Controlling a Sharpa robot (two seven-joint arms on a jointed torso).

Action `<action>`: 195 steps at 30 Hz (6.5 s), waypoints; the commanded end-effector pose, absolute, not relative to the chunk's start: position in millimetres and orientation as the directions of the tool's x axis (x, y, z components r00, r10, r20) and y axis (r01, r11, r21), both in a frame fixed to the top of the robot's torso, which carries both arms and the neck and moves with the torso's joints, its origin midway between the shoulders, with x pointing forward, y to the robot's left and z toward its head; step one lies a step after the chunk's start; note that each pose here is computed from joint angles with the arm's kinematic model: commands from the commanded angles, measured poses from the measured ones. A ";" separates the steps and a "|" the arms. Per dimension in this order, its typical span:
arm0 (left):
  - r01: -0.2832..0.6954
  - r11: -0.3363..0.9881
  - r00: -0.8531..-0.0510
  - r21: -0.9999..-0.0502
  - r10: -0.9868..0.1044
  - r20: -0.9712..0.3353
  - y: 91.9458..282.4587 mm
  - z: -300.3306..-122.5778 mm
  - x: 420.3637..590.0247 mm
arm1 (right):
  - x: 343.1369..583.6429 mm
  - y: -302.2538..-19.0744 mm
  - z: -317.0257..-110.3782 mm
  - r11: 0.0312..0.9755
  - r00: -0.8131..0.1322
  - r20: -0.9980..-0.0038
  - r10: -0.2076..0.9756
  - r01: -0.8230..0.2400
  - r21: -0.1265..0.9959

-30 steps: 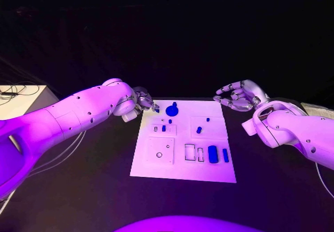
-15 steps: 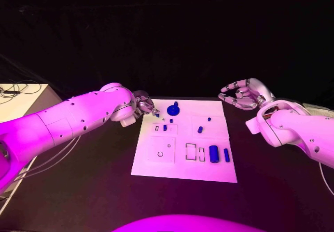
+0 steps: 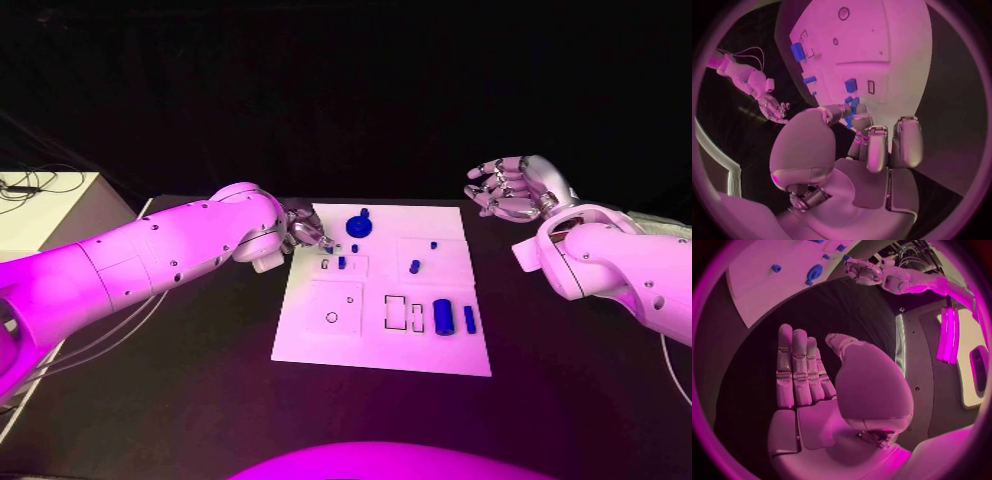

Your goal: Assemble the parts on the task board

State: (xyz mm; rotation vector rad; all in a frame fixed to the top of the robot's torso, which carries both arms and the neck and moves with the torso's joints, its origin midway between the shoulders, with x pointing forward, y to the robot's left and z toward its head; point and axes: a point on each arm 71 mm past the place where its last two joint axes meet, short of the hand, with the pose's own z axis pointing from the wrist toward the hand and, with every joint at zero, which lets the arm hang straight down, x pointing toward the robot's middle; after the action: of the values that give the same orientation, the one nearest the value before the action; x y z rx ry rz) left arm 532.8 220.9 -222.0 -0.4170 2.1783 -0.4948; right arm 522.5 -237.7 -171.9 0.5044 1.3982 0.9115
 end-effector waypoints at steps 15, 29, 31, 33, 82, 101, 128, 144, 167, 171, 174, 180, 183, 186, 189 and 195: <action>-0.119 0.893 -0.626 -0.434 -0.407 -0.665 219.3 -228.4 527.3 | 528.3 -242.9 -172.7 0.484 -0.082 -0.512 0.855 -0.225 0.845; -0.114 0.906 -0.650 -0.407 -0.378 -0.659 220.8 -232.6 527.5 | 529.3 -242.6 -173.2 0.473 -0.090 -0.501 0.861 -0.225 0.852; -0.112 0.907 -0.652 -0.405 -0.375 -0.660 220.8 -232.8 527.6 | 529.4 -242.9 -173.3 0.473 -0.089 -0.501 0.861 -0.225 0.852; -0.106 0.910 -0.653 -0.400 -0.367 -0.662 220.6 -232.9 527.6 | 529.5 -243.2 -173.3 0.473 -0.089 -0.501 0.861 -0.224 0.852; -0.079 0.930 -0.679 -0.359 -0.314 -0.663 217.7 -240.4 526.9 | 530.0 -246.8 -173.6 0.475 -0.080 -0.501 0.862 -0.218 0.852; -0.072 0.927 -0.683 -0.369 -0.315 -0.659 216.9 -240.2 526.9 | 530.8 -246.9 -174.3 0.477 -0.078 -0.503 0.861 -0.217 0.852; -0.089 0.929 -0.701 -0.359 -0.314 -0.640 223.4 -242.0 527.6 | 531.3 -246.6 -175.7 0.478 -0.083 -0.503 0.861 -0.210 0.853; -0.092 0.936 -0.733 -0.339 -0.294 -0.614 226.3 -244.5 527.7 | 531.5 -246.7 -176.2 0.478 -0.082 -0.503 0.860 -0.210 0.853; -0.095 0.939 -0.727 -0.331 -0.293 -0.621 221.7 -244.7 533.2 | 531.2 -246.5 -176.5 0.478 -0.083 -0.503 0.861 -0.209 0.853; -0.099 0.939 -0.726 -0.329 -0.294 -0.621 220.5 -244.7 535.4 | 531.2 -246.4 -176.5 0.478 -0.083 -0.503 0.861 -0.209 0.853; -0.103 0.940 -0.729 -0.327 -0.295 -0.618 220.6 -245.1 536.6 | 531.3 -246.4 -176.5 0.478 -0.083 -0.503 0.860 -0.209 0.853; -0.114 0.940 -0.732 -0.321 -0.298 -0.613 221.6 -245.9 539.2 | 531.2 -246.5 -176.5 0.478 -0.083 -0.503 0.861 -0.209 0.853; -0.119 0.941 -0.731 -0.318 -0.300 -0.613 222.4 -246.2 540.3 | 531.2 -246.6 -176.5 0.478 -0.083 -0.503 0.860 -0.208 0.853; -0.125 0.940 -0.727 -0.318 -0.305 -0.615 223.4 -246.3 541.4 | 531.2 -246.6 -176.5 0.478 -0.083 -0.503 0.860 -0.208 0.853; -0.132 0.937 -0.720 -0.323 -0.315 -0.618 223.9 -246.1 542.3 | 531.2 -246.8 -176.5 0.478 -0.083 -0.503 0.860 -0.208 0.853; -0.149 0.927 -0.694 -0.345 -0.346 -0.631 224.3 -244.6 544.1 | 531.3 -246.8 -176.7 0.478 -0.084 -0.503 0.860 -0.207 0.853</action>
State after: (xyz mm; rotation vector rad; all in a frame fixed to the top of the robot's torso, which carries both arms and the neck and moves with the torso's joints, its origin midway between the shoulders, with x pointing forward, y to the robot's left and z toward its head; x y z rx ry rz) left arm 544.0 218.4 -239.0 -0.3147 2.3584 -0.3974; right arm 531.5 -248.4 -176.8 0.6410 1.3668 0.9772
